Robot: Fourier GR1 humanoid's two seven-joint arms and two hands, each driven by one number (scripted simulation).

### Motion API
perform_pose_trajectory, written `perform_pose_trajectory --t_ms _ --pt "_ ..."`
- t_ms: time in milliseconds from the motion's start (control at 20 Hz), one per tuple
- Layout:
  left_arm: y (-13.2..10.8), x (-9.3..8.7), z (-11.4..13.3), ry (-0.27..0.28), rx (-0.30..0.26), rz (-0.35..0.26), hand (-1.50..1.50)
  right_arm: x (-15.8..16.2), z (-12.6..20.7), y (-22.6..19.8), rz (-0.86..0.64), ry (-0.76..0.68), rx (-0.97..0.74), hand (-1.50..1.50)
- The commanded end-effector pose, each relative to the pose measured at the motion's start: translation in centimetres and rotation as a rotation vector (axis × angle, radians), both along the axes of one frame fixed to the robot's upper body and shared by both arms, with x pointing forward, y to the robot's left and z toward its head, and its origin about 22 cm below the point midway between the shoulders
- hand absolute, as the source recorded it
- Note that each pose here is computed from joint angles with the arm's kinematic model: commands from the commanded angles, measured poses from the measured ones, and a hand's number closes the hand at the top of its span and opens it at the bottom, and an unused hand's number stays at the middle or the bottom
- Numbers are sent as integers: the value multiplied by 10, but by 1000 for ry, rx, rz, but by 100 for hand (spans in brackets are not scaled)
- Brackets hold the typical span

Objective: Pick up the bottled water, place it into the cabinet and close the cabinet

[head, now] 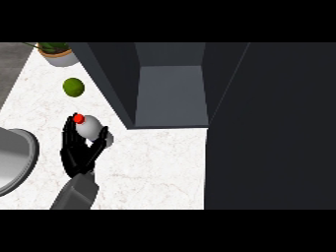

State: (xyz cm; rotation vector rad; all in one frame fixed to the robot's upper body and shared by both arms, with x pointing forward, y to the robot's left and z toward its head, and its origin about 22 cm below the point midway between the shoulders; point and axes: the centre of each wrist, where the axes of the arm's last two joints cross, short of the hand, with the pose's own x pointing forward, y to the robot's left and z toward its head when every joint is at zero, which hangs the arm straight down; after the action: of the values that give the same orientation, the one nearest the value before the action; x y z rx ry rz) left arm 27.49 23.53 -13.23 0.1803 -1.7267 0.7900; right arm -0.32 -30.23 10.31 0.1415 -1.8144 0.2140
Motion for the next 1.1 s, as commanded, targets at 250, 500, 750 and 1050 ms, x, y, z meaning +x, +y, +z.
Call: perform_pose_trajectory --t_ms 250,500,750,1050 --pt "1 25 10 -80 -21 23 150 2 33 2 46 -68 -14 -150" --pt "-10 23 10 -107 74 68 150 4 23 5 52 -77 4 -150" --pt "-15 5 1 -136 64 -278 150 1 26 4 34 -60 6 -150" --pt "-24 2 13 -163 36 -536 150 13 26 10 20 -90 23 -150"
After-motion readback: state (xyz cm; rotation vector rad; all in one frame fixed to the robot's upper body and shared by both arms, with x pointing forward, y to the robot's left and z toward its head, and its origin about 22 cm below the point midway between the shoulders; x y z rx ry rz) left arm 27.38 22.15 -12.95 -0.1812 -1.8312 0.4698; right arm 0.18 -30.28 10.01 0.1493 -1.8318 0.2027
